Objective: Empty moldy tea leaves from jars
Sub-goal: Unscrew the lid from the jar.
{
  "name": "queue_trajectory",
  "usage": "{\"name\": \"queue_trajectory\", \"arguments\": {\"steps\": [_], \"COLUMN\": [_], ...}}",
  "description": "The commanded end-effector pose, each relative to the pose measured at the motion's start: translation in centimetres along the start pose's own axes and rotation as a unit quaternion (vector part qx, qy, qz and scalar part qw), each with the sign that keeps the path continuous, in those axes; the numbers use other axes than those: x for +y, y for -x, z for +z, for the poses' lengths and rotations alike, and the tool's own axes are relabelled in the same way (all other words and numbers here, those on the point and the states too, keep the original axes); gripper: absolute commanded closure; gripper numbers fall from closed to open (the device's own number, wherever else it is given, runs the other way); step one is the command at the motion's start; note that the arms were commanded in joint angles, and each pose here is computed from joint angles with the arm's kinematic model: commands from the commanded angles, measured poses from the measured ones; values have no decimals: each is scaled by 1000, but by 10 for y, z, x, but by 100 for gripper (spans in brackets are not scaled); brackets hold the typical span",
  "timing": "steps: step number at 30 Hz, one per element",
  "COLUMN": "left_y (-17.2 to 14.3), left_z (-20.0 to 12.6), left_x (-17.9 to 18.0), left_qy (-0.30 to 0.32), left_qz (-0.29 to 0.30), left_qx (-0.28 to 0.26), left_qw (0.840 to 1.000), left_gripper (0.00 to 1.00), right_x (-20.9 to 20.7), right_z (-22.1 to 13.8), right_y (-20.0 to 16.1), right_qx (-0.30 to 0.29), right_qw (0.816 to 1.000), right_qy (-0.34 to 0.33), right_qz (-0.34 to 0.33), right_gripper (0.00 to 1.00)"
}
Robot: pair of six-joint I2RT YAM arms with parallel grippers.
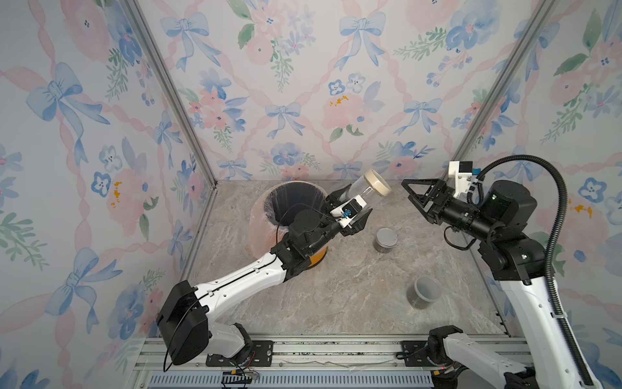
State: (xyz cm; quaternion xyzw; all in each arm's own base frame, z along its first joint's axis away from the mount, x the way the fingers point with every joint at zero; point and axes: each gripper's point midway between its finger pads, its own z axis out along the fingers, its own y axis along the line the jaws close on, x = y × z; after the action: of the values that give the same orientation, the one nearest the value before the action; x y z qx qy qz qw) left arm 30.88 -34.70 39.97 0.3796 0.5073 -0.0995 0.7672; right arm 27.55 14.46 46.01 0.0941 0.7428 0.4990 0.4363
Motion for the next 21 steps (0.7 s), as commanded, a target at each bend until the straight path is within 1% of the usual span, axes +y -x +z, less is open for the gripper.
{"name": "queue_trajectory", "arguments": {"steps": [1, 5, 8, 11, 13, 15, 18, 21], "left_y": [23, 26, 29, 25, 20, 17, 17, 23], "left_z": [-8, -9, -7, 1, 6, 10, 12, 12], "left_x": [51, 53, 45, 30, 24, 20, 21, 25], "left_qy": [147, 182, 194, 189, 192, 197, 208, 219], "left_qz": [79, 129, 187, 256, 299, 327, 345, 339], "left_qx": [-24, -28, -34, -31, -26, -22, -21, -25], "left_qw": [986, 974, 962, 948, 935, 924, 915, 915], "left_gripper": [76, 77, 77, 77, 77, 77, 77, 77], "right_x": [-5, -10, -9, -9, -9, -11, -12, -13], "right_z": [-6, 2, 8, 12, 15, 19, 24, 30], "right_y": [6, 6, 10, 15, 18, 19, 20, 19], "right_qx": [-26, -26, -28, -30, -30, -27, -24, -21], "right_qw": [999, 999, 999, 999, 999, 999, 999, 999], "right_qy": [-19, -17, -10, -17, -23, -26, -24, -18], "right_qz": [17, 34, 40, 36, 31, 30, 34, 40], "right_gripper": [4, 3, 4, 4, 3, 3, 4, 4]}}
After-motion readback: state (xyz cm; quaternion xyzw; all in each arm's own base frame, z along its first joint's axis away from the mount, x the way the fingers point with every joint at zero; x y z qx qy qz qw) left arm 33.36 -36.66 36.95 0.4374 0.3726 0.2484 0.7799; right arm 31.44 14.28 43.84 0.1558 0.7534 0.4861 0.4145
